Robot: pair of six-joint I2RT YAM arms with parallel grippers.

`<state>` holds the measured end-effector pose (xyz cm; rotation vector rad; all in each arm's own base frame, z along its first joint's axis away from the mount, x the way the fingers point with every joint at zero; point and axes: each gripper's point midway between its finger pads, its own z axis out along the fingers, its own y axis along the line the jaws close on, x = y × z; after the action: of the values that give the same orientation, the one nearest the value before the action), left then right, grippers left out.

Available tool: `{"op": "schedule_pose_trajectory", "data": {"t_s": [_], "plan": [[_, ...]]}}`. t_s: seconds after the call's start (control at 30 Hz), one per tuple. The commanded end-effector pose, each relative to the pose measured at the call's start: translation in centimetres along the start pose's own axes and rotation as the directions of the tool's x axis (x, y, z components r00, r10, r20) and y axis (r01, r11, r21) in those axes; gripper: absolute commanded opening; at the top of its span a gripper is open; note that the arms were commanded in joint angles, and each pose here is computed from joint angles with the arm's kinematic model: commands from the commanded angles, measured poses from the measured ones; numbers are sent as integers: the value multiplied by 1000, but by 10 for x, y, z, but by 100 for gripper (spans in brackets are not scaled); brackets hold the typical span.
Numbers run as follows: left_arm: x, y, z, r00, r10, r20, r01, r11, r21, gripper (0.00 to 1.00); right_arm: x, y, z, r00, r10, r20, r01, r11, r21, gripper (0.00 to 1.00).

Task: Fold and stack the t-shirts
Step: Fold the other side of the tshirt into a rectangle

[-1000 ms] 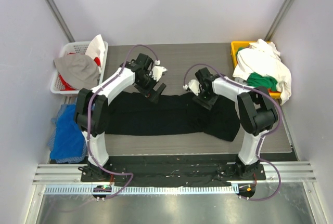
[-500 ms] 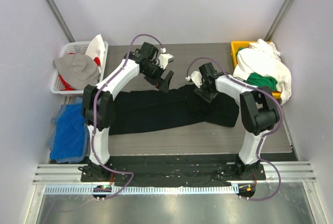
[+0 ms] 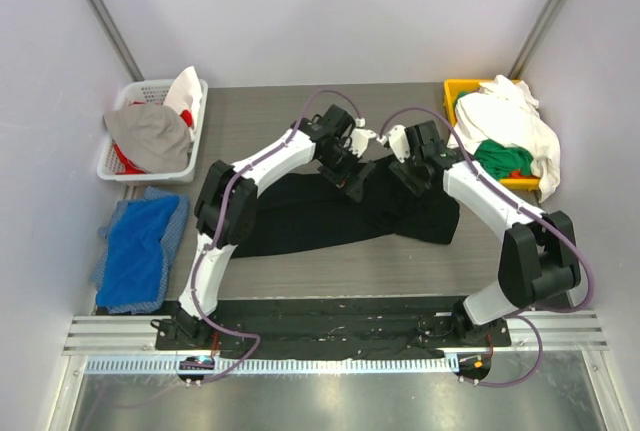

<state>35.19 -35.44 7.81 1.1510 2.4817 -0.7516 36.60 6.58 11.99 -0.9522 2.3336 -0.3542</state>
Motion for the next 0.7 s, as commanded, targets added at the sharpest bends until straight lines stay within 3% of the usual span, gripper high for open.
{"op": "schedule_pose_trajectory", "data": {"t_s": [0.0,0.67], "plan": [[-38,2,1,994,14,107,-3,995,-104,100,15,-5,-11,998,57,5,-57,997,45,60],[-37,20,46,996,59,63,-37,954,-299,100,35,25,-12,992,120,40,-116,990,-79,60]]}}
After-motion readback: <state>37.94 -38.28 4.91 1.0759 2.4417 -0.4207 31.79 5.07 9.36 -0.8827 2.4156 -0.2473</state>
